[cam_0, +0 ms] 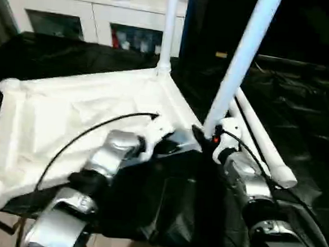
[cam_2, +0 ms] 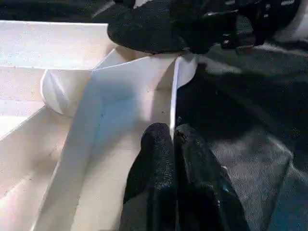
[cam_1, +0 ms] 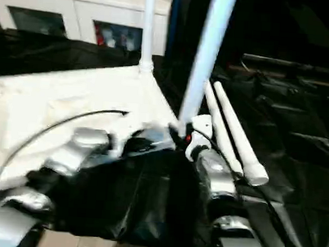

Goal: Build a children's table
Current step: Rotate leg to tighten

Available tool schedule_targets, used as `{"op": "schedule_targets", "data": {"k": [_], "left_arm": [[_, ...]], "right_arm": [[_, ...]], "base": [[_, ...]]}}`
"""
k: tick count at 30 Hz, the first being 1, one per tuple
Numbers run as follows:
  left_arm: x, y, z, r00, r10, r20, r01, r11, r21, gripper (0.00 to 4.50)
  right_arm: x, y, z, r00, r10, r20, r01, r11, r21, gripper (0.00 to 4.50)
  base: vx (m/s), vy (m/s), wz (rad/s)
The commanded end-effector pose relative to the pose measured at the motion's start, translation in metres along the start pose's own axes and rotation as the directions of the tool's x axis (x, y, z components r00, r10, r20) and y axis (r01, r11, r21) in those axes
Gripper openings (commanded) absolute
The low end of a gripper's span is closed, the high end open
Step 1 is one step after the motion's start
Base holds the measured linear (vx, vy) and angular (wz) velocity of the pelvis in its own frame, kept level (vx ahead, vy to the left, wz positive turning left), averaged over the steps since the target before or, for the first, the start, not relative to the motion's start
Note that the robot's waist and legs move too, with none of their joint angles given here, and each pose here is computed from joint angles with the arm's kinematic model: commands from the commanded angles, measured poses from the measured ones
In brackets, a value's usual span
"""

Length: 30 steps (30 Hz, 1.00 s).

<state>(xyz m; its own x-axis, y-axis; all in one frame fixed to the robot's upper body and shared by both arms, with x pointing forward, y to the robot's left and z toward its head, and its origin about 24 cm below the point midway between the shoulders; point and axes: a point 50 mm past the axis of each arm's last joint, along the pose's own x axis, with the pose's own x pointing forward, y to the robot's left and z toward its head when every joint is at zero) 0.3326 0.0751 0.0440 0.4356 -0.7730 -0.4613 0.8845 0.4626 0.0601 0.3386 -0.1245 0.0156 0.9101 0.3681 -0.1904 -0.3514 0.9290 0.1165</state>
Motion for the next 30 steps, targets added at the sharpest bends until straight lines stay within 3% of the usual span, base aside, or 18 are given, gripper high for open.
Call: {"op": "schedule_targets", "data": {"k": [1,6,7,13,16,21,24,25,26,30], "left_arm": [[0.016,-0.007,0.009,0.998,0.067,0.023,-0.066,0.998,-0.015,0.00],[0.013,-0.002,0.008,0.996,0.091,0.003,-0.091,0.996,0.011,0.00],[0.012,-0.001,0.007,0.995,0.100,-0.001,-0.100,0.995,0.011,0.00],[0.008,0.001,0.000,0.995,0.100,-0.023,-0.100,0.995,0.020,0.00],[0.007,0.002,-0.004,0.993,0.110,-0.032,-0.109,0.994,0.019,0.00],[0.008,0.002,-0.004,0.994,0.108,-0.020,-0.108,0.994,0.022,0.00],[0.009,0.003,0.003,0.992,0.122,0.038,-0.121,0.992,-0.018,0.27],[0.008,0.005,0.012,0.988,0.115,0.105,-0.107,0.991,-0.080,0.55],[0.006,0.007,0.016,0.984,0.120,0.133,-0.108,0.990,-0.093,0.55],[-0.009,0.023,0.031,0.960,0.204,0.189,-0.191,0.978,-0.086,0.80]], "right_arm": [[0.008,0.048,-0.017,0.986,0.158,-0.063,-0.158,0.987,0.004,2.73],[0.008,0.044,-0.010,0.988,0.155,-0.025,-0.156,0.987,-0.046,2.73],[0.007,0.041,-0.007,0.987,0.162,-0.009,-0.162,0.986,-0.050,3.29],[0.001,0.024,0.000,0.982,0.188,-0.001,-0.187,0.974,-0.129,3.63],[-0.017,0.000,0.012,0.959,0.282,0.005,-0.278,0.946,-0.168,3.63],[-0.036,-0.013,0.020,0.932,0.362,0.003,-0.354,0.914,-0.197,3.63],[-0.050,-0.021,0.025,0.915,0.403,-0.011,-0.395,0.890,-0.227,3.72],[-0.054,-0.023,0.026,0.913,0.407,-0.018,-0.401,0.888,-0.225,3.76],[-0.055,-0.024,0.026,0.914,0.406,-0.025,-0.401,0.889,-0.222,3.76],[-0.057,-0.021,0.022,0.918,0.390,-0.065,-0.395,0.893,-0.215,3.76]], "base": [[0.000,0.000,0.00],[0.000,0.000,0.00],[0.000,0.000,0.00],[0.000,0.000,0.00],[0.000,0.000,0.00],[0.000,0.000,0.00],[0.000,0.000,0.00],[0.000,0.000,0.00],[0.000,0.000,0.00],[0.000,0.000,0.00]]}}
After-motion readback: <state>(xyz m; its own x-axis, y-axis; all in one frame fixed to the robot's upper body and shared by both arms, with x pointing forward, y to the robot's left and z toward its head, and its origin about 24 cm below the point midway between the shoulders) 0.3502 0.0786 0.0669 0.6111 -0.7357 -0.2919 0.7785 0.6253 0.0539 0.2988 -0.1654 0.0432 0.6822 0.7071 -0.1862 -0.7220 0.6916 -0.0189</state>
